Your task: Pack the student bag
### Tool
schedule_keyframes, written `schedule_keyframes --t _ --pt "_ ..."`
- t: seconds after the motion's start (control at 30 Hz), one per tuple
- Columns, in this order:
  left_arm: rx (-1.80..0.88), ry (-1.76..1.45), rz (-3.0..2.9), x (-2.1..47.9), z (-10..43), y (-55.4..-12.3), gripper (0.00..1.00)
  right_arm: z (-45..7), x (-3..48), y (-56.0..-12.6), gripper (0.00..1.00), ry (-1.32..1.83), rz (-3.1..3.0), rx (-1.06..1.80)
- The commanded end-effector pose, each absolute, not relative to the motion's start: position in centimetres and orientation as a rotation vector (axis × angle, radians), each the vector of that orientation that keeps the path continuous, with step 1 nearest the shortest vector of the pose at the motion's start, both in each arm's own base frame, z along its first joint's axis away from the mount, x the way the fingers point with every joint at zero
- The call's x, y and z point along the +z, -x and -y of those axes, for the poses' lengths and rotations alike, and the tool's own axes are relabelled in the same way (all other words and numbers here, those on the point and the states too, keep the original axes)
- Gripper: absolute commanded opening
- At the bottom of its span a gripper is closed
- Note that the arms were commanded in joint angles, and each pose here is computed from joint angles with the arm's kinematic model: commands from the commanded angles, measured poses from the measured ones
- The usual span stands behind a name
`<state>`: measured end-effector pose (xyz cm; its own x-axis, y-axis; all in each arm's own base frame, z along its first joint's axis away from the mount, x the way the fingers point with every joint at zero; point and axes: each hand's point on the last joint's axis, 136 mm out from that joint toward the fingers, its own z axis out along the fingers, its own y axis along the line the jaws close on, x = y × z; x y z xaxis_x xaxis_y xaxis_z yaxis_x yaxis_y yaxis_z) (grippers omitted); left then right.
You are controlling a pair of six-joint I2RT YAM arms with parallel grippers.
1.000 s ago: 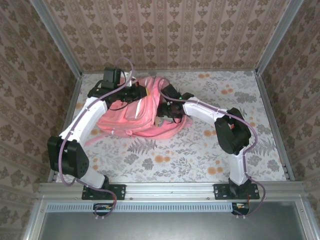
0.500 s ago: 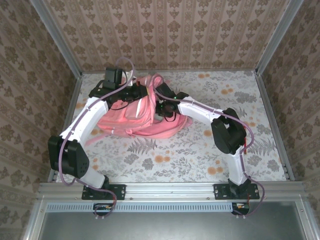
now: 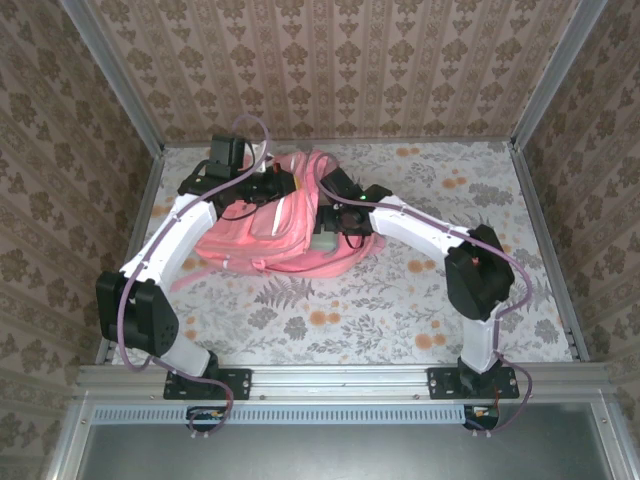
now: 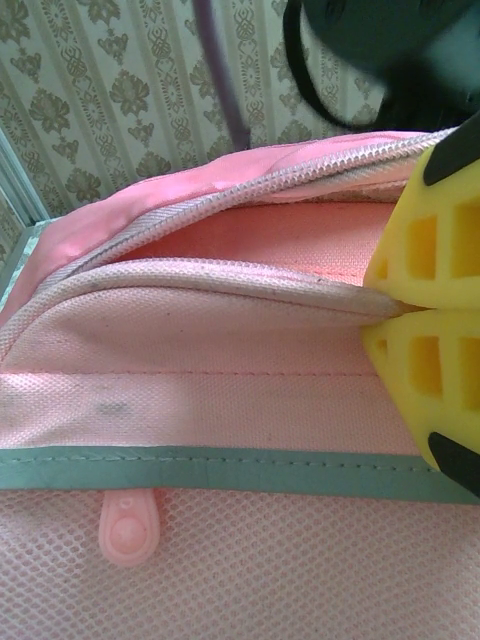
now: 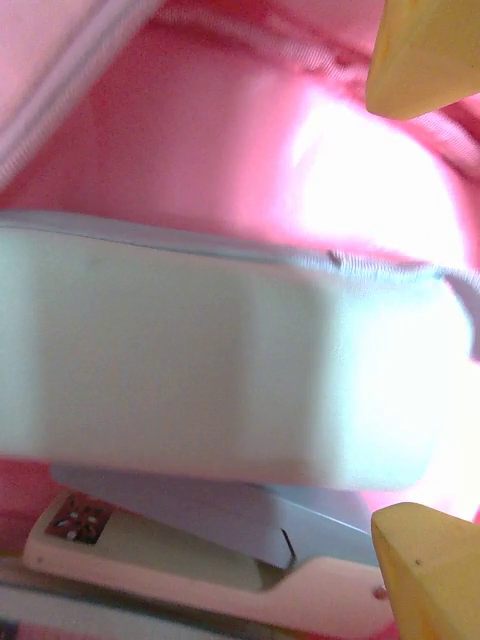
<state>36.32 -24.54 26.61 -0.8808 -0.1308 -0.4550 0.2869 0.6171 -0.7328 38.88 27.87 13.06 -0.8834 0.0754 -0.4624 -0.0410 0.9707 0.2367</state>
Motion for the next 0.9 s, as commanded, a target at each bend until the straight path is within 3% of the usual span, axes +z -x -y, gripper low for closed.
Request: schedule_keyframes --t 0.0,0.47,0.7,0.87 --pt "-1.259 -0.234 -2.238 30.4 25.5 -36.4 0.00 -23.8 15.8 -38.1 1.00 -0.075 -2.587 0.259" --pt "-1.265 -0.252 -2.228 30.7 25.5 -36.1 0.00 -3.5 14.0 -32.5 0.99 -0.570 -2.564 0.006" --pt "-1.265 -0.252 -2.233 30.5 25.5 -36.0 0.00 3.9 9.7 -28.2 0.98 -0.833 -2.599 -0.139" --pt "-1.266 -0.252 -2.236 30.3 25.5 -36.0 0.00 7.4 6.8 -27.5 0.99 -1.046 -2.577 -0.032"
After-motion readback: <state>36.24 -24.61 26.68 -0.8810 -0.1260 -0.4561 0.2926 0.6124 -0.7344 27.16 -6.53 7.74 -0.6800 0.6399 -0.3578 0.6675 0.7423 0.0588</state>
